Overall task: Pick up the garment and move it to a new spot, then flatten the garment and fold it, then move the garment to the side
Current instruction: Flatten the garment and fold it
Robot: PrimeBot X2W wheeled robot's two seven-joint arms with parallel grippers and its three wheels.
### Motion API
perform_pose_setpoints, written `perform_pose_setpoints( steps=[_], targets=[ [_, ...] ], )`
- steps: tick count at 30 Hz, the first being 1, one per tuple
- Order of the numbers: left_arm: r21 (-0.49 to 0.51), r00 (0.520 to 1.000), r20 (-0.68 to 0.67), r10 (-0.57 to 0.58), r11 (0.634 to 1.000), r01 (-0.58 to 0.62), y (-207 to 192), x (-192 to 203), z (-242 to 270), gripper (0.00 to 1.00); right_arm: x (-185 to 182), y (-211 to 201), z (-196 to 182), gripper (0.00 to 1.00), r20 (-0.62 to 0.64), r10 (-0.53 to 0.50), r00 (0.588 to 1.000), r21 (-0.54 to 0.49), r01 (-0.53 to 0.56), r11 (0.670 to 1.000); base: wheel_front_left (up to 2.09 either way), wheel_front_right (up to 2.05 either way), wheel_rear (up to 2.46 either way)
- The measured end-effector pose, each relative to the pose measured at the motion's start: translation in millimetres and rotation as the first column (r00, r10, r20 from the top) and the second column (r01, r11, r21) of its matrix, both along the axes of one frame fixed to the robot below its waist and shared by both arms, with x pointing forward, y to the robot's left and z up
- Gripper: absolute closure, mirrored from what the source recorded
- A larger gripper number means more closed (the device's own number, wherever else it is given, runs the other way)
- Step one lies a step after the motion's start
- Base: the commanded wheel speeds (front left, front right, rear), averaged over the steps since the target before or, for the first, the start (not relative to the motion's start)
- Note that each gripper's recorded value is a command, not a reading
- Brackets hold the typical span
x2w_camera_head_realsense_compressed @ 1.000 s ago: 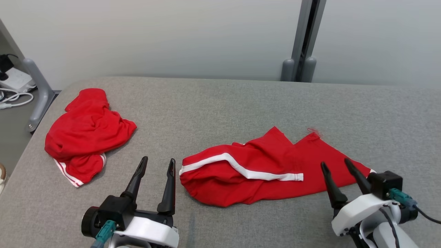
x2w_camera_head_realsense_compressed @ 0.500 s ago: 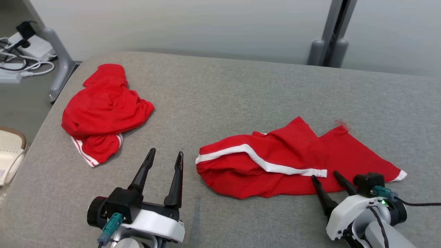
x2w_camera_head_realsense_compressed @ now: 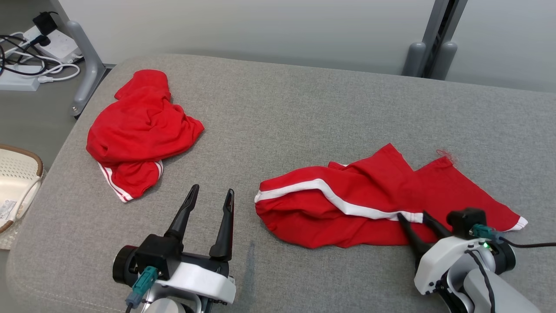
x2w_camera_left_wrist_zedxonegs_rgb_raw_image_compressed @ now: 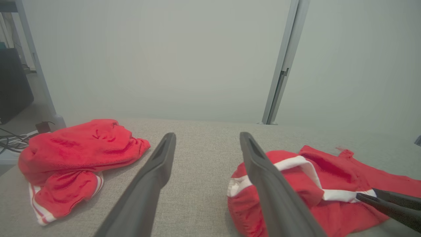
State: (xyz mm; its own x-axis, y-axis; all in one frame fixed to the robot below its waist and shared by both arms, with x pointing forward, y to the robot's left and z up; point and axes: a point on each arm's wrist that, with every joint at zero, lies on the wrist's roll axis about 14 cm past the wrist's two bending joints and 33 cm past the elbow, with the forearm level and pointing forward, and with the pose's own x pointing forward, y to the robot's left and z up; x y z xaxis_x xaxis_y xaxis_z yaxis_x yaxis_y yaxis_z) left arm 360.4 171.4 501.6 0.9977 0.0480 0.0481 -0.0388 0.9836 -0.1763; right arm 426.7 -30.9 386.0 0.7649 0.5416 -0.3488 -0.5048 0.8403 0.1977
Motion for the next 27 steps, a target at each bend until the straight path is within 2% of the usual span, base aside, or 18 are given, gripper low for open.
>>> perform_pose_setpoints(
  steps=[9, 17, 18, 20, 22, 27],
  targets=[
    [-0.003, 1.0, 0.006, -0.002, 1.0, 0.002, -0.7, 1.2, 1.7, 0.0, 13.4, -6.9, 29.6, 1.0, 0.086, -0.032, 0.996, 0.039, 0.029, 0.999, 0.0, 0.0, 0.0],
    [-0.008, 0.999, 0.019, -0.04, 0.999, 0.04, -12.6, 4.1, 5.1, 0.0, 23.1, -56.8, 58.6, 1.0, 0.157, -0.19, 0.969, 0.094, 0.177, 0.98, 0.0, 0.0, 0.0],
    [-0.011, 0.998, 0.019, -0.066, 0.998, 0.066, -20.6, 5.9, 4.8, 0.0, 20.8, -78.5, 59.7, 1.0, 0.162, -0.244, 0.956, 0.091, 0.231, 0.969, 0.0, 0.0, 0.0],
    [-0.016, 0.993, 0.0, -0.121, 0.993, 0.121, -36.1, 7.4, -2.3, 0.0, 12.9, -91.4, 55.8, 1.0, 0.151, -0.276, 0.949, 0.087, 0.265, 0.96, 0.0, 0.0, 0.0],
    [-0.032, 0.979, -0.043, -0.199, 0.98, 0.198, -55.6, 3.6, -17.3, 0.0, 7.7, -93.6, 53.3, 1.0, 0.142, -0.285, 0.948, 0.088, 0.275, 0.957, 0.0, 0.0, 0.0],
    [-0.026, 0.948, -0.084, -0.307, 0.952, 0.306, -80.1, -4.0, -32.3, 0.0, 0.9, -93.9, 47.4, 1.0, 0.123, -0.29, 0.949, 0.081, 0.281, 0.956, 0.0, 0.0, 0.0]
  ],
)
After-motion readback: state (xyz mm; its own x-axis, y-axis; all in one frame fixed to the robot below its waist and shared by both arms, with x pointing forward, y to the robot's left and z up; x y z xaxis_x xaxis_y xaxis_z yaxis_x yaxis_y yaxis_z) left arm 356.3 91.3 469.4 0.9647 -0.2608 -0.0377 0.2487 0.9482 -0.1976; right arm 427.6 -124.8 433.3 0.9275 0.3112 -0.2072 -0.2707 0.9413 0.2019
